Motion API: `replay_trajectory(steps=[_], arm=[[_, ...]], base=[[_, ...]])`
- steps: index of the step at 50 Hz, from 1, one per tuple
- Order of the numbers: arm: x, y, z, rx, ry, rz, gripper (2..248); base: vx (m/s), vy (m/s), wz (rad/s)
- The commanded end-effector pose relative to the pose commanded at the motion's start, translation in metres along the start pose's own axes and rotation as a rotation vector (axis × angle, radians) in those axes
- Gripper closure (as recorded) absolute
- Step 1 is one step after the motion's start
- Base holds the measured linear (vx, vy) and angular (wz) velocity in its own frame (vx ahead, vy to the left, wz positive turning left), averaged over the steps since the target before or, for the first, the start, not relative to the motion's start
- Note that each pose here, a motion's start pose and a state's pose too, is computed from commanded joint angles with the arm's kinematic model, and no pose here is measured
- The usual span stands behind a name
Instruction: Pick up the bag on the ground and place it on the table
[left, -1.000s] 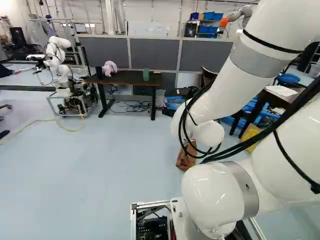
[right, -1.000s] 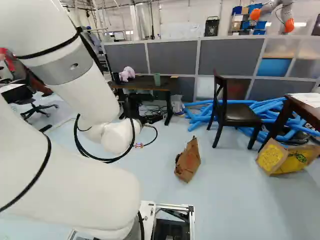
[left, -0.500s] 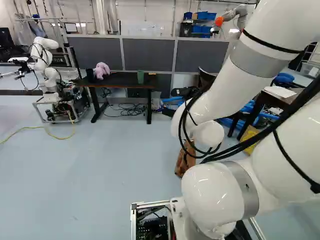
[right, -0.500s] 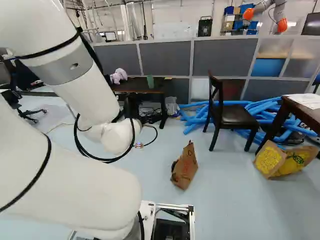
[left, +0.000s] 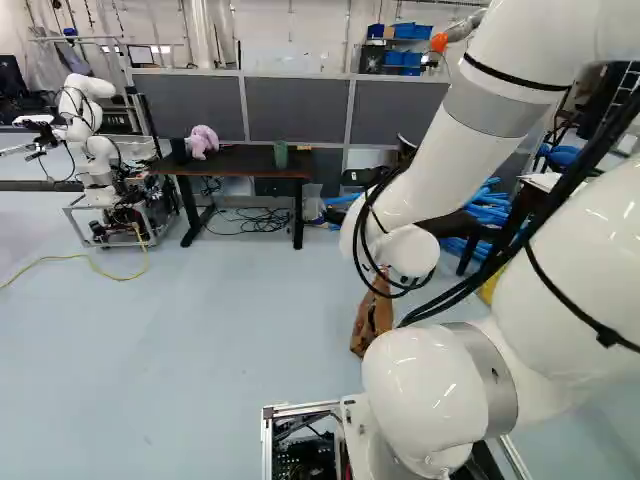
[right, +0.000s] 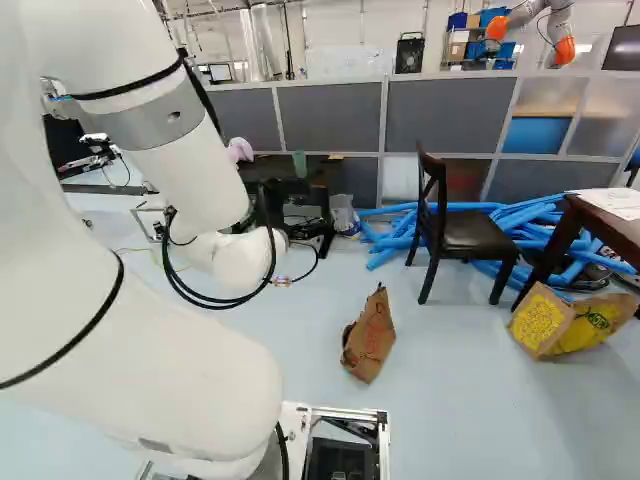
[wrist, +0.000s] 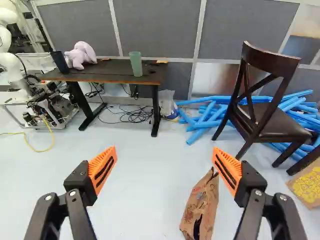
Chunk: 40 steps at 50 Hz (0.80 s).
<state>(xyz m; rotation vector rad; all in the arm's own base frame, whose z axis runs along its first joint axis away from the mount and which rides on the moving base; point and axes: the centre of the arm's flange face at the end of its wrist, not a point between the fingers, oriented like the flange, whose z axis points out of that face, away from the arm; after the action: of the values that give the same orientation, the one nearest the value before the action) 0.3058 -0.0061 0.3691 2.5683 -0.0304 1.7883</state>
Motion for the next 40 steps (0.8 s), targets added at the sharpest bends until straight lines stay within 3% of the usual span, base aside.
replay_trajectory(steps=[22,40], arm=[[0.01,0.024,0.03,-0.08,-0.048,0.041,3],[0.001,0.048,0.062,-0.147,-0.152,0.083,3]], base=[[0.0,0.0,0.0],[0.0,0.0,0.0]])
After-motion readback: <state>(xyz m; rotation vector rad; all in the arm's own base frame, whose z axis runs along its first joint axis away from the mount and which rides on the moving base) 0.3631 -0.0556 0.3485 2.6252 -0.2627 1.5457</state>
